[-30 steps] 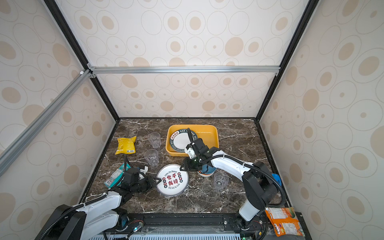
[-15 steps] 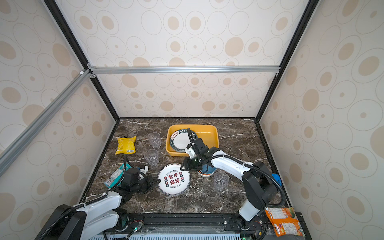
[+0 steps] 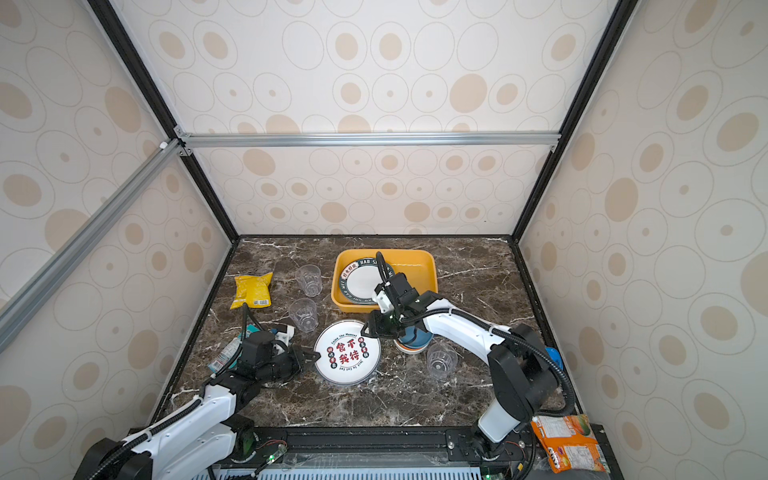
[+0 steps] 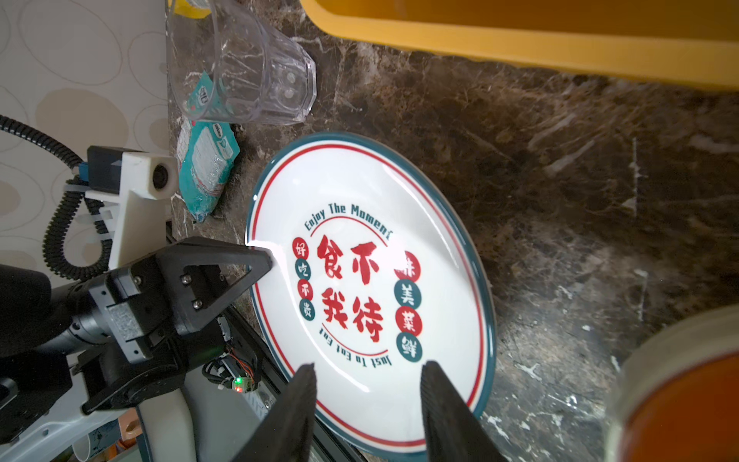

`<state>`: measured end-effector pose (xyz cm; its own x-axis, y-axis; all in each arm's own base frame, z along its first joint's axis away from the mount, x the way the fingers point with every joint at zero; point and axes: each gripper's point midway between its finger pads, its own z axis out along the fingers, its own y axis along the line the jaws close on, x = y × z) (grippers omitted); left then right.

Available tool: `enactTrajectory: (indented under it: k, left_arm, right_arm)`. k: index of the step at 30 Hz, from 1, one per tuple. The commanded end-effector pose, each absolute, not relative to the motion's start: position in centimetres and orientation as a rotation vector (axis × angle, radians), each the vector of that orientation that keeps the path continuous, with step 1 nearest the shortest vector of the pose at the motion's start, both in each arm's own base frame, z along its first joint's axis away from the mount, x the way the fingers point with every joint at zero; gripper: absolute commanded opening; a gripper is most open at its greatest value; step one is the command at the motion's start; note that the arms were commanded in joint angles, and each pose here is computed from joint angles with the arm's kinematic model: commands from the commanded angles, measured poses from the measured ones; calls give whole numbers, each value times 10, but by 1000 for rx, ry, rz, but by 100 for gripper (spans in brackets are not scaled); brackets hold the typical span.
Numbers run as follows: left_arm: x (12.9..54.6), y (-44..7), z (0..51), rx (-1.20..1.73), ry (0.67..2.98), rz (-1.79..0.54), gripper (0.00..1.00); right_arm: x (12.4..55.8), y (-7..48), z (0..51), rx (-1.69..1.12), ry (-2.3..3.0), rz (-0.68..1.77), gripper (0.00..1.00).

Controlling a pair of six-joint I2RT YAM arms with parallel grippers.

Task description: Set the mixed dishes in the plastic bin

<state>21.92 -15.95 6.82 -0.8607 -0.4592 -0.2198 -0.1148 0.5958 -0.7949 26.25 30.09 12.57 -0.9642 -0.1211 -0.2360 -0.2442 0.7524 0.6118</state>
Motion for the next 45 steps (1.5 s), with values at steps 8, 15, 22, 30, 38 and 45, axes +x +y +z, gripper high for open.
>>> enactTrajectory:
  k: [8, 15, 22, 30, 38, 45]
  left_arm:
    - [245, -173, 133, -347, 2327, -1216, 0]
    - [258, -182, 155, -327, 2293, -1278, 0]
    - [270, -189, 176, -307, 2252, -1325, 0]
    - [277, -193, 190, -305, 2207, -1372, 0]
    - [281, -196, 193, -307, 2192, -1403, 0]
    - [286, -197, 196, -313, 2174, -1425, 0]
  right_arm:
    - [284, 273, 169, -145, 2661, 1032, 45]
    - [296, 251, 177, -41, 2628, 1001, 43]
    - [304, 246, 180, 10, 2598, 1047, 43]
    - [309, 250, 181, 12, 2586, 1079, 42]
    - [312, 254, 184, 5, 2561, 1115, 37]
    - [312, 256, 184, -12, 2557, 1129, 34]
